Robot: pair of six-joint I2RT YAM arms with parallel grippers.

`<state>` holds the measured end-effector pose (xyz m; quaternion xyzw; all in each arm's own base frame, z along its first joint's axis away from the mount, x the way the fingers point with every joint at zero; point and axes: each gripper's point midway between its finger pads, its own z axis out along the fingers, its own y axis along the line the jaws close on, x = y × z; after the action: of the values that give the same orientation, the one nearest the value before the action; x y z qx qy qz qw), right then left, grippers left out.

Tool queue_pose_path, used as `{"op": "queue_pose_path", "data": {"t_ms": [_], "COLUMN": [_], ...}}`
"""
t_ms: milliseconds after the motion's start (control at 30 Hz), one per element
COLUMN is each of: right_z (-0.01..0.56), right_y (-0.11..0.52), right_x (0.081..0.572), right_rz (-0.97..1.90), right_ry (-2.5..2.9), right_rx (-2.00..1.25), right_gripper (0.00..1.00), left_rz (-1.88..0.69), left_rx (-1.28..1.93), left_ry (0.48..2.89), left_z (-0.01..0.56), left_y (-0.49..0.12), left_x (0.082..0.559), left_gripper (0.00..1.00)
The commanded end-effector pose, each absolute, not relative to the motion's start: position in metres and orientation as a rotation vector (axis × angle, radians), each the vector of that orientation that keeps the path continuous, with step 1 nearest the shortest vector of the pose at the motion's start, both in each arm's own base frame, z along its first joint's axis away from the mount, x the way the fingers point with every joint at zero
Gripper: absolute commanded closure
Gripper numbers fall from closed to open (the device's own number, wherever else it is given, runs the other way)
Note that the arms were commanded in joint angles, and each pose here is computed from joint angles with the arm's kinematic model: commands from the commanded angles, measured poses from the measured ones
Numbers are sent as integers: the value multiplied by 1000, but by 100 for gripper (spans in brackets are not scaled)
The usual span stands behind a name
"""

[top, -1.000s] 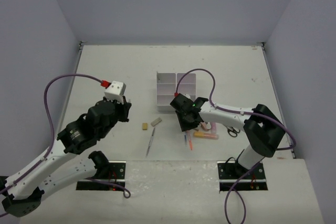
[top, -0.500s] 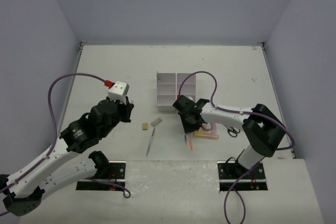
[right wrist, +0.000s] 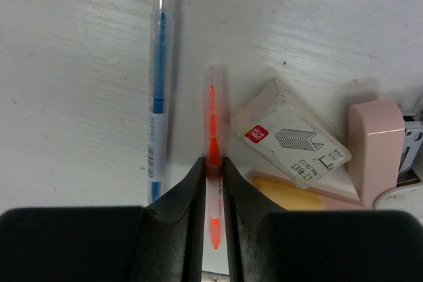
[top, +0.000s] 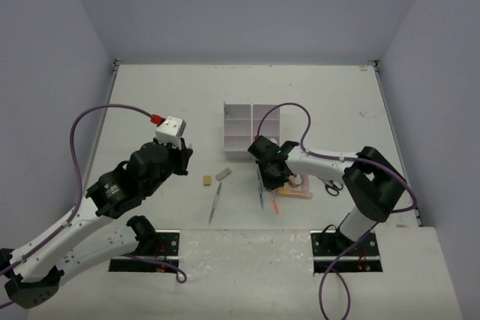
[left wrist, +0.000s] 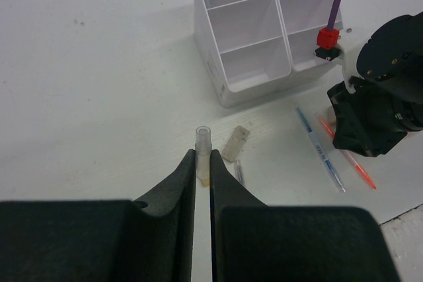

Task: Sort the stationery into containers
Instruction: Pick up the pen from the center of the board.

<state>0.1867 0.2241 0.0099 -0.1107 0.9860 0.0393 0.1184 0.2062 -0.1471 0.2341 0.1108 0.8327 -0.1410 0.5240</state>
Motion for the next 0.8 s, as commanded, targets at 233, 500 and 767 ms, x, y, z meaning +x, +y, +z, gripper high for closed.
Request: {"op": "queue_pose_path", "data": {"t_ms": [233, 500, 767], "right_z": [38, 104, 129], "right_y": [225, 240, 259], "right_x": [189, 187, 181], "right_rz": [188, 392, 405], "right_ry": [2823, 2621, 2482], "right_rx": [-244, -423, -696], "right_gripper": [100, 100, 100], "left_rz": [-365, -363, -376], "left_rx": [279, 275, 238], "left_ry": [1958, 1955, 1917], "left_z": [241, 241, 251], "left_y": [-152, -151, -145], "left_x": [208, 208, 206], "left_gripper": [100, 100, 100]}}
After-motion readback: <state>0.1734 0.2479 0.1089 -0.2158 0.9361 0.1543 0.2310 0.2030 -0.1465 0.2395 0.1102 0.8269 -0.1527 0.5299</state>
